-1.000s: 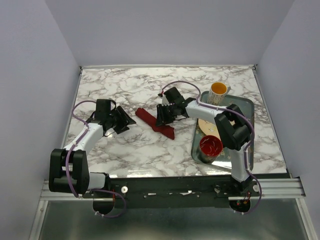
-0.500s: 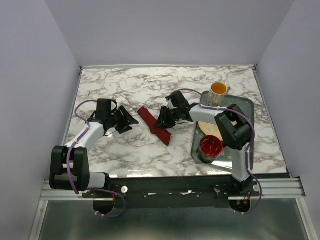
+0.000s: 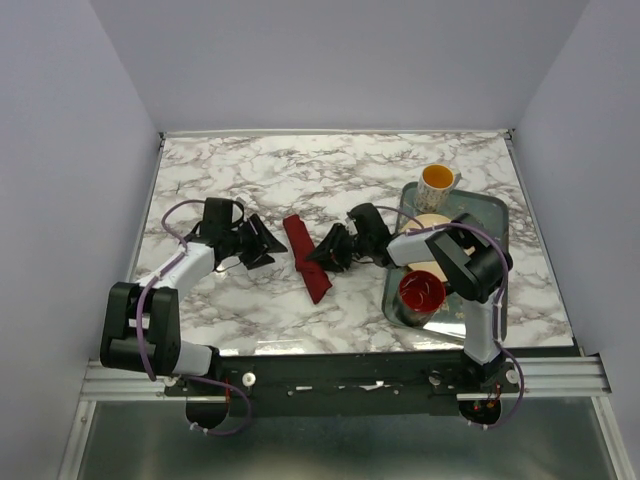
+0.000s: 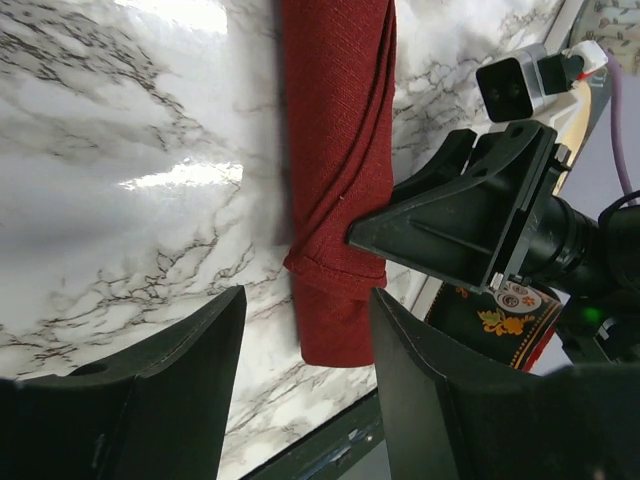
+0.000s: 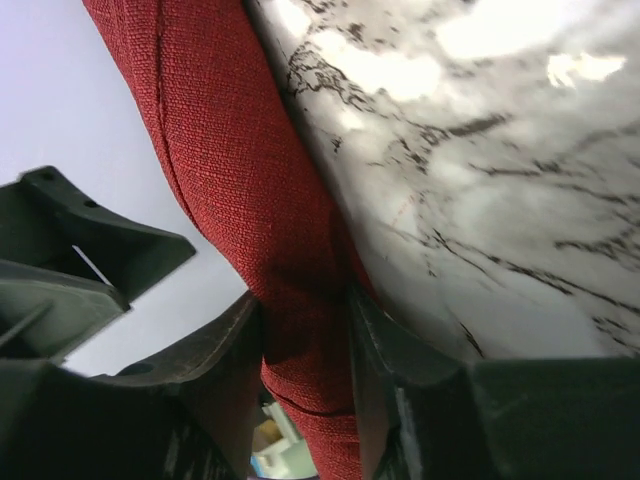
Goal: Fold the napkin, place the utensils inside, and roll it up
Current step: Roll the napkin with the utensil
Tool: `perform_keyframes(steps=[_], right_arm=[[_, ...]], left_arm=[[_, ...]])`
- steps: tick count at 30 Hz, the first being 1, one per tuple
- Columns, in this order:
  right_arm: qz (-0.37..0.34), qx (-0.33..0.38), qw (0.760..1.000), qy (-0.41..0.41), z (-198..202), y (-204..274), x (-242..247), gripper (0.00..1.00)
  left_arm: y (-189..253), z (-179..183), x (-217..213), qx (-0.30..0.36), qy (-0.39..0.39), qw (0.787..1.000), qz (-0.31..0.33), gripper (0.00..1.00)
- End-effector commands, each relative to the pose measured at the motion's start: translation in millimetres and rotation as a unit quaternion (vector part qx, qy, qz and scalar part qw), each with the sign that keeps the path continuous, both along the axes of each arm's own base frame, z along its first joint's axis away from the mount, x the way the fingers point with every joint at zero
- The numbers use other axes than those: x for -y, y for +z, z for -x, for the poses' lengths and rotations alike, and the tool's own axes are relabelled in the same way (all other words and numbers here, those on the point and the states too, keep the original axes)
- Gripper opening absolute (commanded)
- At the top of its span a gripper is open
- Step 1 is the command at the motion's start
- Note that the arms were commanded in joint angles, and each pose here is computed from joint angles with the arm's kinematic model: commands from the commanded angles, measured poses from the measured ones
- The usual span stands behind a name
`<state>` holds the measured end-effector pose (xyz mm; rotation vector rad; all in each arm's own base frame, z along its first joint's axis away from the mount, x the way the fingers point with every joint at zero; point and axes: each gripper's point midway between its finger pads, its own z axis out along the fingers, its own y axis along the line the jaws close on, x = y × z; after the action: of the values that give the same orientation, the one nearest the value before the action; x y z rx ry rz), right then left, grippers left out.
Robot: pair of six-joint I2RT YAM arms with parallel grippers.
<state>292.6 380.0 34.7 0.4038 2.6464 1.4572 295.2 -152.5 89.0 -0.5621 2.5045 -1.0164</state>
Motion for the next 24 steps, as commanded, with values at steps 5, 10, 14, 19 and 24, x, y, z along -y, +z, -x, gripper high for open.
perform_keyframes(steps=[5,10,14,19,24], right_arm=[[-0.005,0.019,1.0,-0.011,1,5,-1,0.51],[0.016,0.039,0.999,-0.005,1,8,1,0.54],[0.02,0.045,0.999,0.0,-2,9,-2,0.54],[0.022,0.053,0.998,0.004,-3,13,-5,0.54],[0.023,0.053,0.998,0.008,-2,14,-7,0.54]], left_arm=[[16,3,31,0.018,-0.049,0.998,0.02,0.58],[22,2,44,0.028,-0.057,0.998,0.011,0.54],[23,-1,54,0.028,-0.059,0.998,0.002,0.48],[6,-1,52,0.015,-0.048,0.999,-0.021,0.47],[-3,-7,55,0.019,-0.044,0.999,-0.019,0.46]])
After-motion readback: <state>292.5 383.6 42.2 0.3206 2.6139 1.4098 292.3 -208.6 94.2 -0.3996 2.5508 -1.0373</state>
